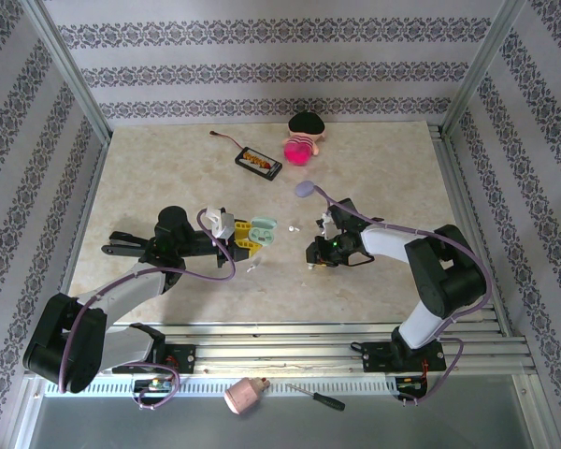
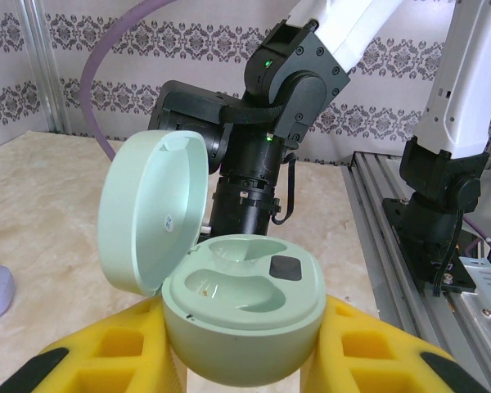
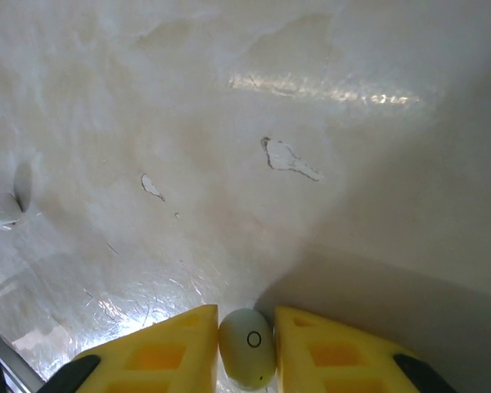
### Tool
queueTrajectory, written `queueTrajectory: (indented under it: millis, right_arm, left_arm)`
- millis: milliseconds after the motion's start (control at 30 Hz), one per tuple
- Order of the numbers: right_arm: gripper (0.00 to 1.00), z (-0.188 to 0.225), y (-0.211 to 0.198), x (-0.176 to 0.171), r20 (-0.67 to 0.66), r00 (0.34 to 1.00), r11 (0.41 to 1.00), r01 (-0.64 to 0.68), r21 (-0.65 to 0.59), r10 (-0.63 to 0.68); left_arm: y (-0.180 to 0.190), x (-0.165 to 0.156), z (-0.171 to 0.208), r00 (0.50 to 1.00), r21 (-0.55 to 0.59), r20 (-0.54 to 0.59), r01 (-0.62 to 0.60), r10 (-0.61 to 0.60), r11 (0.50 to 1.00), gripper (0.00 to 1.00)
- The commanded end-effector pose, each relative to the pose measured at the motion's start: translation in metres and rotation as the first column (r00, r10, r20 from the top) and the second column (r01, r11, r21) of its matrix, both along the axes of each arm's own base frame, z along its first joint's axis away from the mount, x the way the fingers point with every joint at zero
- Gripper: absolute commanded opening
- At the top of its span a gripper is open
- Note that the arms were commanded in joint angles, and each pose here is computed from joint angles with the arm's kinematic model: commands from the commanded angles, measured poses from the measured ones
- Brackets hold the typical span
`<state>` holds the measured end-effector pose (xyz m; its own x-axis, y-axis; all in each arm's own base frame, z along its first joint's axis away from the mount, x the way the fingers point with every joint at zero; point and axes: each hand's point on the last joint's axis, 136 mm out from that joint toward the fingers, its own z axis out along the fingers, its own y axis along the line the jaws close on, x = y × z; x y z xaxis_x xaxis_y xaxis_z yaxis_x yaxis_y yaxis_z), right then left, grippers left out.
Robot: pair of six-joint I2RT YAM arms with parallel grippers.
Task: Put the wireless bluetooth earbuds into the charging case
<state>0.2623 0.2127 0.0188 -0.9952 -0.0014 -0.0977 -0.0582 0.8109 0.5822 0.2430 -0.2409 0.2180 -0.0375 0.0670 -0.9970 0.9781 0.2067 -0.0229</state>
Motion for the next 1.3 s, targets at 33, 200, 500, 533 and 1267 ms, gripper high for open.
queueTrajectory:
  millis: [33,200,500,533,1267]
  right_arm:
    - [0.19,0.0,0.003,-0.006,0.01,0.999,0.999,-0.031,-0.01,0.031]
    - [0.19,0.015,-0.005,0.002,0.09,0.996,0.997,0.002,-0.076,0.005]
    - [0.15,0.043,-0.037,0.015,0.319,0.932,0.885,0.289,-0.364,-0.172]
    - [0.13,0.044,-0.04,0.014,0.334,0.926,0.863,0.31,-0.4,-0.177]
    - [0.09,0.124,-0.022,0.025,0.578,0.803,0.783,0.451,-0.428,-0.147]
  left_arm:
    - [0.002,0.0,0.003,1.0,-0.008,0.024,0.005,-0.005,1.0,0.28]
    - [0.002,0.001,0.002,1.0,-0.006,0.024,0.002,-0.002,1.0,0.28]
    - [0.002,0.004,-0.002,1.0,0.0,0.025,-0.008,0.008,1.0,0.28]
    - [0.002,0.004,-0.002,1.0,0.0,0.023,-0.01,0.01,1.0,0.28]
    - [0.008,0.033,-0.018,0.988,-0.005,0.037,-0.151,0.151,0.989,0.28]
